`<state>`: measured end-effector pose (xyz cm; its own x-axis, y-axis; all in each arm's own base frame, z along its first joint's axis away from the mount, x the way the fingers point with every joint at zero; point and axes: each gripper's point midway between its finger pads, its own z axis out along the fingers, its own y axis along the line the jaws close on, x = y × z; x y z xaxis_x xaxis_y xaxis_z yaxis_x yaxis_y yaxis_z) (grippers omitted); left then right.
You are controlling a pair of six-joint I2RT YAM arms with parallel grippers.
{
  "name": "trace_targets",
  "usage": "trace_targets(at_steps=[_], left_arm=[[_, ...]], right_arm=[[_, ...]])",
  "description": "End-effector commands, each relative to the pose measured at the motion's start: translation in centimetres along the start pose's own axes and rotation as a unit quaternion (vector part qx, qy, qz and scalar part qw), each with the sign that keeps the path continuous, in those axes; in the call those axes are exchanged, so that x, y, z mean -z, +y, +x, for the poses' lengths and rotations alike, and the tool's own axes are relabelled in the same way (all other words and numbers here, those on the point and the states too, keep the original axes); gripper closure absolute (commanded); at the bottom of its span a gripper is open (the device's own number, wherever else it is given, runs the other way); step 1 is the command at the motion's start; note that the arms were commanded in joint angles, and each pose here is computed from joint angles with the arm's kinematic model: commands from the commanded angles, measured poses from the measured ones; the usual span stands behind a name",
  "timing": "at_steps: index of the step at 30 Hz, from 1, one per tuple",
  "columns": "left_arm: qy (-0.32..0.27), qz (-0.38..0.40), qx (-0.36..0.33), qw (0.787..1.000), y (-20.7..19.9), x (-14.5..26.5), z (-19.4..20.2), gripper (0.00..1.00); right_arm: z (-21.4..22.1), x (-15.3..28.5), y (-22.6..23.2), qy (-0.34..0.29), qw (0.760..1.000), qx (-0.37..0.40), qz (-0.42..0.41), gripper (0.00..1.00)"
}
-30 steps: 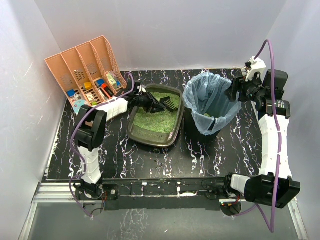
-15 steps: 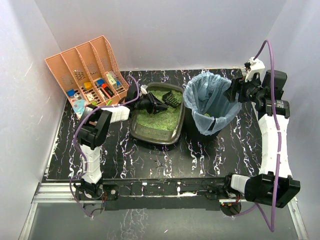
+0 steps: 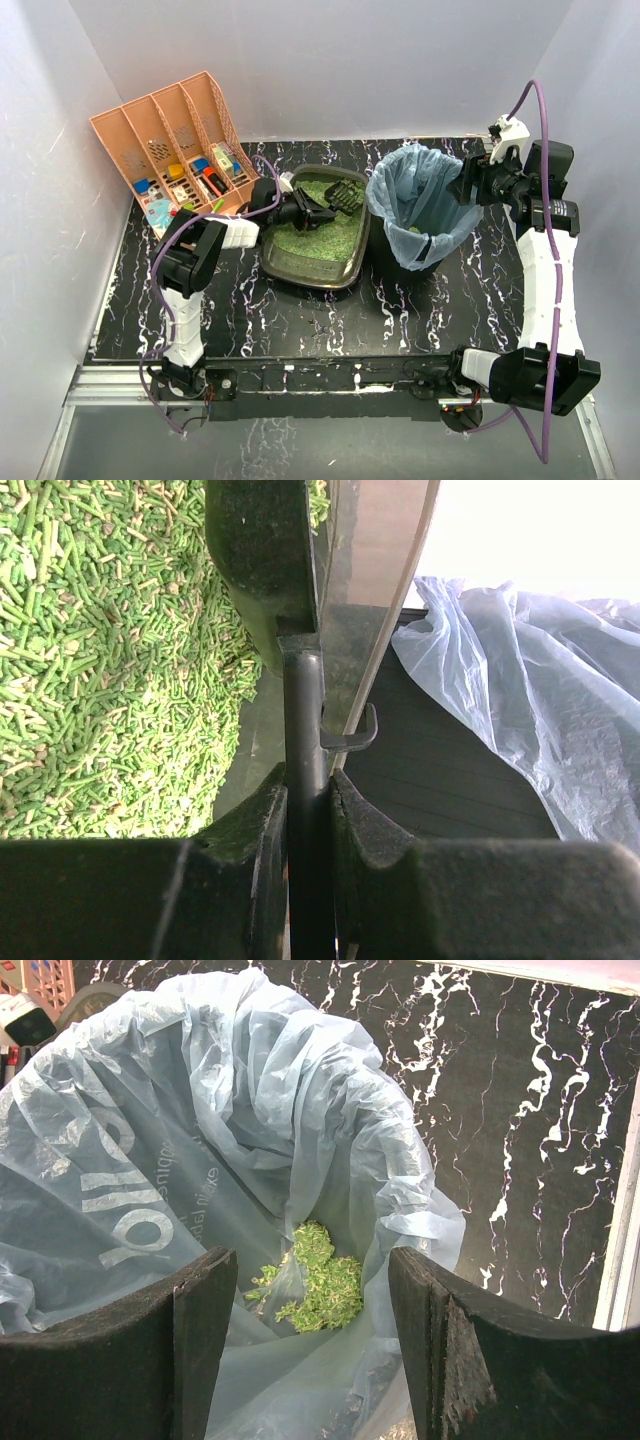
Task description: Clean the litter box
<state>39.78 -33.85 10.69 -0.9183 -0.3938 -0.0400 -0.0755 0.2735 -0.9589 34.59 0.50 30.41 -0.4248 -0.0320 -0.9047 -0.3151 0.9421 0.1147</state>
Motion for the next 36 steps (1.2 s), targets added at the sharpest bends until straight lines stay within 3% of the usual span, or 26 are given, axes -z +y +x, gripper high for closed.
trace_targets(at_steps=[1,6,14,23,29,36], left_arm=[[0.009,0.029,-0.01,0.999,-1.0,0.2,1.2,1.0],[0.01,0.002,-0.001,1.0,0.6,0.4,1.6,1.0],[0.039,-0.121,0.034,0.991,4.1,0.2,2.5,1.0],[0.052,-0.158,0.027,0.986,1.6,2.2,4.2,1.0],[0.056,-0.155,0.068,0.984,-0.3,2.7,5.2,1.0],[0.025,-0.168,0.122,0.978,0.8,1.8,4.3,1.0]], right_arm=[[-1.7,0.3,-0.1,-0.031,0.999,0.022,-0.002,0.32],[-1.7,0.3,-0.1,-0.031,0.999,0.022,-0.002,0.32],[-1.7,0.3,-0.1,-0.03,0.999,0.022,-0.001,0.32],[-1.5,0.0,-0.2,-0.028,0.999,0.02,-0.003,0.32],[-1.5,-0.1,-0.1,-0.028,0.999,0.018,-0.007,0.32],[-1.7,0.1,0.0,-0.029,0.999,0.018,-0.007,0.32]])
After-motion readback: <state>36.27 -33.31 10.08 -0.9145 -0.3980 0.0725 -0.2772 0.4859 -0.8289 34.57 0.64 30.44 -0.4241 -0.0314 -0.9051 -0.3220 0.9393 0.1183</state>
